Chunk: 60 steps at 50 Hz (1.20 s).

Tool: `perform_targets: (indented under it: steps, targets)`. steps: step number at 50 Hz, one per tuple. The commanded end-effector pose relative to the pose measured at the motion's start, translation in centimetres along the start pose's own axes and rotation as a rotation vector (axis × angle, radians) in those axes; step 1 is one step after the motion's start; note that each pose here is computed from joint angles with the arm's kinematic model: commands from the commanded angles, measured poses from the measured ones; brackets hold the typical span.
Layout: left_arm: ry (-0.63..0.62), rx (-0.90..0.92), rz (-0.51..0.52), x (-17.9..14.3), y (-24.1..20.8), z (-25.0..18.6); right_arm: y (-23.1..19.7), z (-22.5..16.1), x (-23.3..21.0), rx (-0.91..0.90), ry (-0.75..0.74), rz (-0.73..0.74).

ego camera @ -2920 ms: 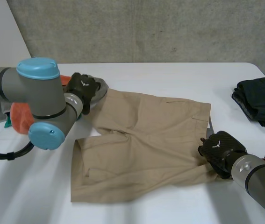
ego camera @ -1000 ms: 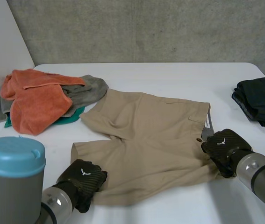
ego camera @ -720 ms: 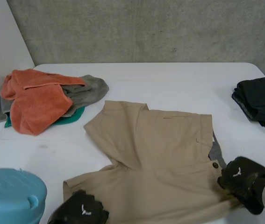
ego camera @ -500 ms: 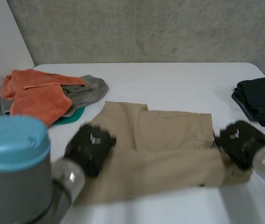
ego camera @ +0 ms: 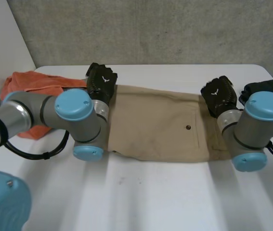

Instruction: Fold the laundry.

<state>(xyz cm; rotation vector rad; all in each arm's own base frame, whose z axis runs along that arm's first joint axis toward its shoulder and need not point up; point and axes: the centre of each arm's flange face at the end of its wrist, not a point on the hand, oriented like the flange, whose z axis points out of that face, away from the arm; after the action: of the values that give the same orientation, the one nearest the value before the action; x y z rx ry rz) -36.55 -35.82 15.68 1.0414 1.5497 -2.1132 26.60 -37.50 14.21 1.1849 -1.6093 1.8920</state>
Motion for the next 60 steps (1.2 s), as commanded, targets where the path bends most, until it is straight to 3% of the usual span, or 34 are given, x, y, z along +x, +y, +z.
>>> perform_targets:
  steps: [1,7,12,20,25,37,50,60]
  targets:
    - [0.029,0.031,-0.013,1.4,0.6,0.2,-0.1,2.0,0.2,0.057,0.089,0.016]
    - [0.016,0.052,-0.094,-1.7,-2.3,-1.5,-1.8,0.2,3.2,0.051,0.086,0.146]
    - [0.043,0.026,-0.148,-2.7,-2.8,-3.6,-3.1,-3.5,6.5,-0.039,-0.012,0.327]
    - [0.095,-0.021,-0.231,-4.4,-3.2,-8.4,-0.8,-8.2,5.3,-0.265,-0.29,0.567]
    - [0.137,-0.039,-0.301,-4.0,-3.4,-10.6,0.6,-9.5,4.0,-0.31,-0.367,0.604]
    - [0.164,-0.041,-0.347,-3.7,-3.8,-11.9,3.7,-7.4,0.9,-0.254,-0.311,0.483]
    - [0.14,-0.025,-0.354,-4.6,-4.4,-11.8,4.9,-7.8,7.1,-0.288,-0.113,0.377]
    - [0.125,-0.02,-0.357,-5.6,-4.6,-12.3,3.5,-8.0,9.7,-0.2,-0.086,0.048]
